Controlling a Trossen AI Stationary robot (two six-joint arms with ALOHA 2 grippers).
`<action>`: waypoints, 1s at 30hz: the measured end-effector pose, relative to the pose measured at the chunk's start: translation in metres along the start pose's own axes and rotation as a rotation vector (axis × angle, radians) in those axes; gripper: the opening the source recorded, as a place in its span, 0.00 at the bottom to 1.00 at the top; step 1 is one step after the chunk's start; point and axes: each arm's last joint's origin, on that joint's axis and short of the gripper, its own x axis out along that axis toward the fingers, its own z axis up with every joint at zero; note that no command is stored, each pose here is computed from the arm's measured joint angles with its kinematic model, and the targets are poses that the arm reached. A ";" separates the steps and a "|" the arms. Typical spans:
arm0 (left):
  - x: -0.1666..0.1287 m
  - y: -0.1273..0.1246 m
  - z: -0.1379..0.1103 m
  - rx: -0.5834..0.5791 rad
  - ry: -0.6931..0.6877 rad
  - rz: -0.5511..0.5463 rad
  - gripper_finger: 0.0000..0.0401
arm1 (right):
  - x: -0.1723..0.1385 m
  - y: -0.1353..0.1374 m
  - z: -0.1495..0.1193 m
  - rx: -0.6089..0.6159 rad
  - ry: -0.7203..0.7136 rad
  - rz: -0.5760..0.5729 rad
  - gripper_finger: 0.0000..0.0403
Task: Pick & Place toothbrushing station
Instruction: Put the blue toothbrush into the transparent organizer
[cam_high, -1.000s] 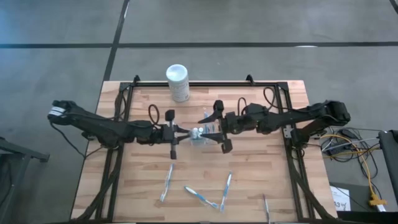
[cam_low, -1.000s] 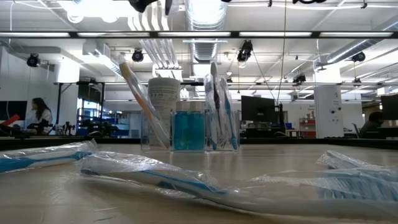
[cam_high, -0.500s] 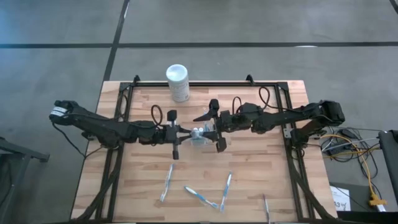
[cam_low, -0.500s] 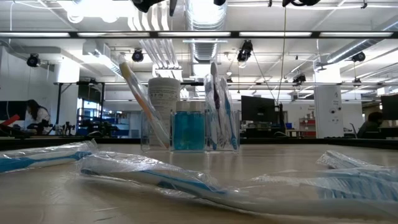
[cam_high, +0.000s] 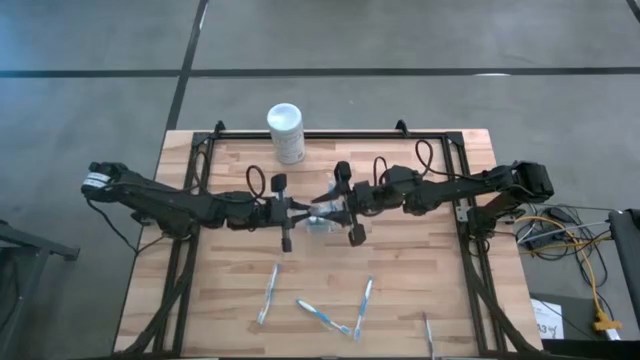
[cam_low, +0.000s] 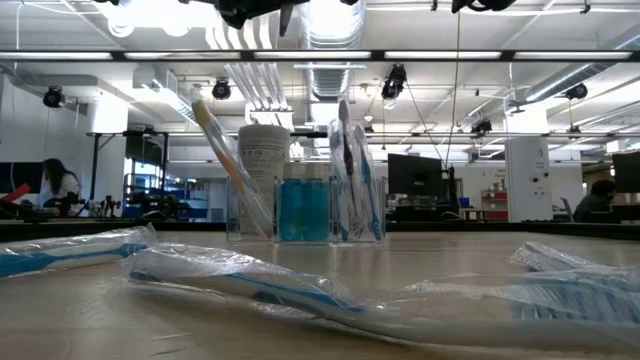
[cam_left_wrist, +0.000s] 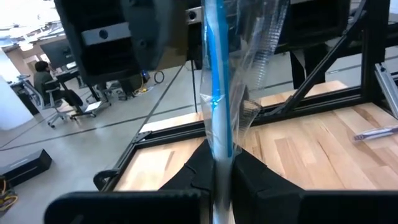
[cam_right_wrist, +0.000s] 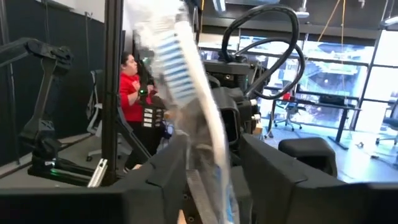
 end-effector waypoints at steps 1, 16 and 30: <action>0.000 0.000 0.000 -0.005 0.001 0.001 0.06 | 0.000 0.000 0.000 -0.009 0.000 0.002 0.30; -0.008 0.000 -0.005 -0.019 0.094 -0.030 0.19 | -0.006 0.001 -0.002 -0.005 0.103 0.002 0.04; -0.073 0.009 0.012 -0.267 0.181 -0.171 0.20 | -0.008 -0.006 -0.012 0.042 0.184 -0.019 0.03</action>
